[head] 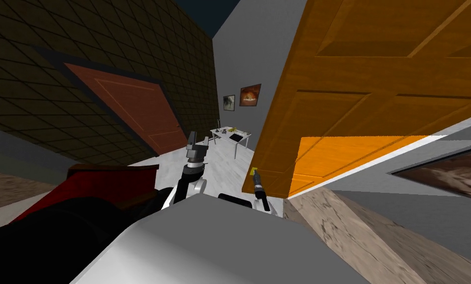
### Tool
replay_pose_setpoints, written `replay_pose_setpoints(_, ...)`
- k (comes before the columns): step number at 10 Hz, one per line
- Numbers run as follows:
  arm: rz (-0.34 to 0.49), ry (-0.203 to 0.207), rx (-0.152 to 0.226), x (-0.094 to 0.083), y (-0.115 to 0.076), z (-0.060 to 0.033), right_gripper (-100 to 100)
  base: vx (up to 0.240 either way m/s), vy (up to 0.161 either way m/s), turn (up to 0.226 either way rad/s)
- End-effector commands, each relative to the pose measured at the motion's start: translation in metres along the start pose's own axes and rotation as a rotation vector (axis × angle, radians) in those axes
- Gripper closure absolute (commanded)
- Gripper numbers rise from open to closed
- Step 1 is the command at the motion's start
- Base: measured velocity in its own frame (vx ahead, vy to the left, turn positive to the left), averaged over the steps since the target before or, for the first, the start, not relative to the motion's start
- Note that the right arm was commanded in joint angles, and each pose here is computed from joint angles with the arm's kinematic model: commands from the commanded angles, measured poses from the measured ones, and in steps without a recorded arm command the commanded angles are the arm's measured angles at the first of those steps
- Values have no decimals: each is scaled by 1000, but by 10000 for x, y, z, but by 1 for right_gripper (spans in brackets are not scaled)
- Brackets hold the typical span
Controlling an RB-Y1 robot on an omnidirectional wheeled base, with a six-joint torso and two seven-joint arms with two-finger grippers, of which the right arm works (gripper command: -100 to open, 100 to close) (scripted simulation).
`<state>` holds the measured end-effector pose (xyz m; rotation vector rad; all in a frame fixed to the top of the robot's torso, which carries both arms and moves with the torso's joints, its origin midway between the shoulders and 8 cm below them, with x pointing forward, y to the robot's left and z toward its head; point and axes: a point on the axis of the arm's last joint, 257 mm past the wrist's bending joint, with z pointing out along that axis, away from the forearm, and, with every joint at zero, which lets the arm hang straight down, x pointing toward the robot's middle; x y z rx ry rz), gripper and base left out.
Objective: Push the door open
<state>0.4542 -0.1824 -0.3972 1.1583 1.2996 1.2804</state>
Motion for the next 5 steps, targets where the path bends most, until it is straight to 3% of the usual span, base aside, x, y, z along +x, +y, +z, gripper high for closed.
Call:
replay_pose_setpoints(1,0,0,0,0,0,0,100,84,57,-32)
replay_pose_setpoints(2,-8,-28,-6,-153,24,24,100,138,69,-45)
replay_pose_setpoints(5,-13,-74,-7,-372,35,39,100,222,135,-82)
